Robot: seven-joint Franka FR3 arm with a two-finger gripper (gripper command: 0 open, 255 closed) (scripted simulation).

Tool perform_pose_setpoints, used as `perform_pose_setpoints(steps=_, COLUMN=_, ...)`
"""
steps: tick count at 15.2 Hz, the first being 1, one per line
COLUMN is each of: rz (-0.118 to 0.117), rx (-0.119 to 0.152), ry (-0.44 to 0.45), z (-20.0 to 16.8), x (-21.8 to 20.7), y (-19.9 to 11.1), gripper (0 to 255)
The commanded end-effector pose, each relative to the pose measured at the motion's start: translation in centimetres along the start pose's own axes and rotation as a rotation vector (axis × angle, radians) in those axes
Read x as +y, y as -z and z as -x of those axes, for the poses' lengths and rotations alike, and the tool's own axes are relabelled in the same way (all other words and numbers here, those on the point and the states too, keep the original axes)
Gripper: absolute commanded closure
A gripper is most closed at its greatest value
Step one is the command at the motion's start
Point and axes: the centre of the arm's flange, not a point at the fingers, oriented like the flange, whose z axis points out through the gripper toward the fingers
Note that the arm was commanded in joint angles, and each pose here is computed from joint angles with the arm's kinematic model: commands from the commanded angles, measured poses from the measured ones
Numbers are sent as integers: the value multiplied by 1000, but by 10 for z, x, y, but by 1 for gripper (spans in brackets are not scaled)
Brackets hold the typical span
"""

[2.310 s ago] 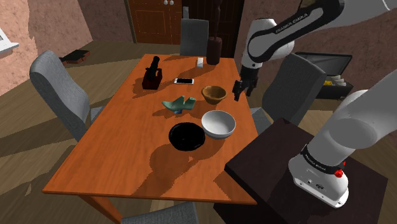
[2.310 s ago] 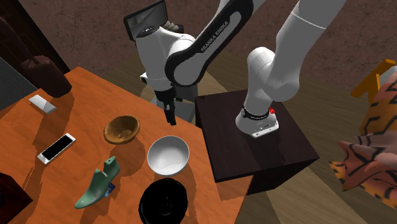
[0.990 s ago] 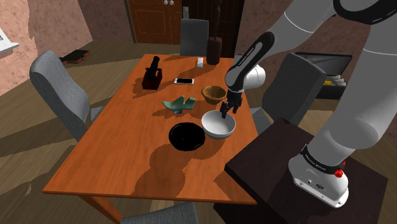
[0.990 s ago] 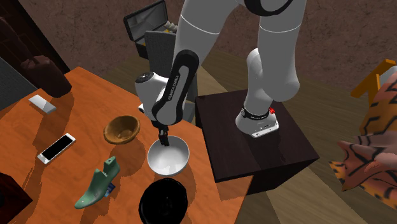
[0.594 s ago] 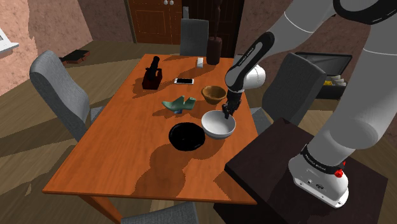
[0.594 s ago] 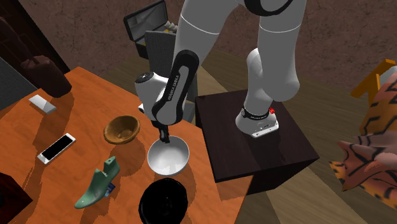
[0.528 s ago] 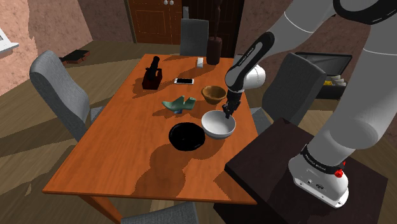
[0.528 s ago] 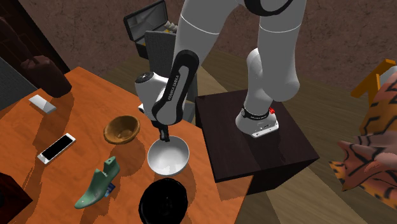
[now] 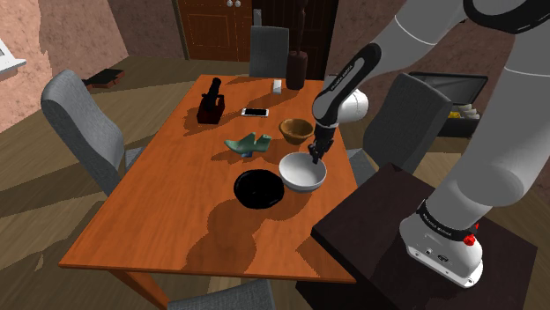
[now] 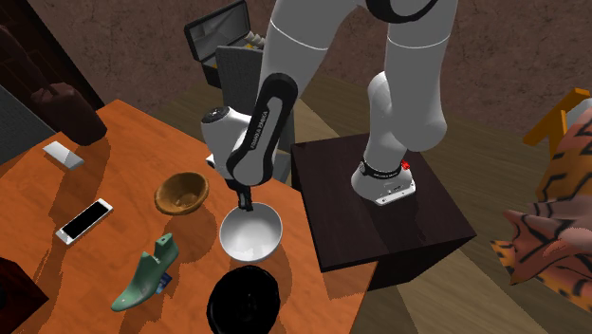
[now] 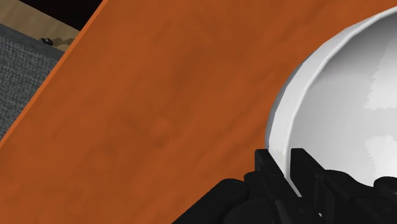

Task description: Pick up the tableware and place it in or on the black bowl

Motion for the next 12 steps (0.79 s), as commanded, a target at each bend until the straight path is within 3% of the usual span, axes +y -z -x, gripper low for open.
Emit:
perform_pose_setpoints(steps=1, rz=0, rx=0, ry=0, z=0, x=-1, y=8, gripper=255)
perform_pose_setpoints(steps=12, rz=0, rx=0, ry=0, z=4, x=-9, y=65, gripper=255)
